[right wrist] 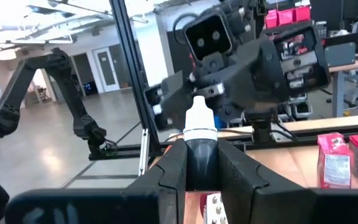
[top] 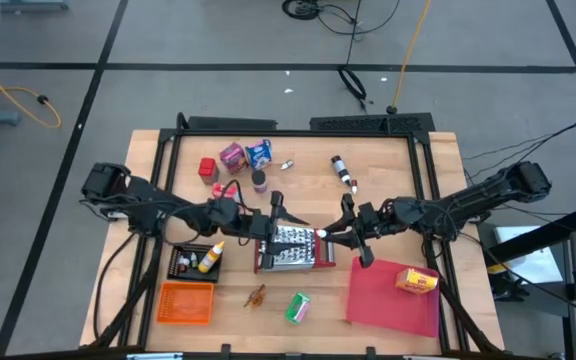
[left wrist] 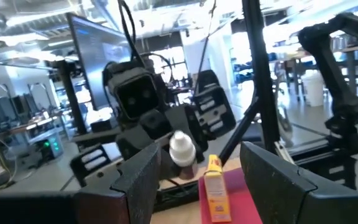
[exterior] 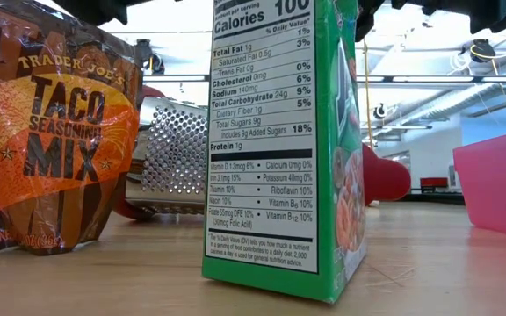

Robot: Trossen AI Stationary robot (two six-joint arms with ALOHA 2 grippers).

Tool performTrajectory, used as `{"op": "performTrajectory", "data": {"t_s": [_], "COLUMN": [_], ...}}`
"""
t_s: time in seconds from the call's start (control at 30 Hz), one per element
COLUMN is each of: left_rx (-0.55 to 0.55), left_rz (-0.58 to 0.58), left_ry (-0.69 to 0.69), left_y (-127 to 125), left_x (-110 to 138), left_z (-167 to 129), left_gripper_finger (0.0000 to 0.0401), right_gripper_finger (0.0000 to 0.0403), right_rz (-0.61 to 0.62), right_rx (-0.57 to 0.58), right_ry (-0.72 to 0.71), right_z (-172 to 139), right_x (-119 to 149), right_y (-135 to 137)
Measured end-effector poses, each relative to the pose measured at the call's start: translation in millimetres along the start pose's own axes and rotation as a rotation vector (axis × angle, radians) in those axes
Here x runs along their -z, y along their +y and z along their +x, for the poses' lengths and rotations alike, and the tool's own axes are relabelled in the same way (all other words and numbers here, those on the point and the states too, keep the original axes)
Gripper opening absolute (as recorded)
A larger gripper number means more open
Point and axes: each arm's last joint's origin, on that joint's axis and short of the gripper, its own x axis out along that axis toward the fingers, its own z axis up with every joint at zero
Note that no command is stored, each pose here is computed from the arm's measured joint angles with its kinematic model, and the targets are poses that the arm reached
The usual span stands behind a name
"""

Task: Pick & Place Kitchen Items
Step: Put the small brown food coloring bottle into the black bin

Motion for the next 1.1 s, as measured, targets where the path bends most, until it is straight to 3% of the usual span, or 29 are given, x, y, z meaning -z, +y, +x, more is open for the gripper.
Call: {"op": "performTrajectory", "data": {"t_s": [0.53,0.97,1.1], "left_rx": [0.004,0.049,0.094], "left_rz": [-0.006,0.023,0.002], "left_ry": [-0.024,0.008,-0.002], "left_y": [-2,0,3], "left_x": [5,15,16], "left_z": [5,39,39], "left_gripper_finger": [0.0225,0.0225,0.0203], "right_gripper_finger": [0.0056,0.0060,0.0057], "right_rz": [0.005,0.019,0.022], "right_rx": [0.002,-0.007,-0.015], "right_ry": [-0.056,-0.033,-0.032], "right_z": [14,14,14], "right_x": [15,17,17], "right_y": [-8,-9,-9]}}
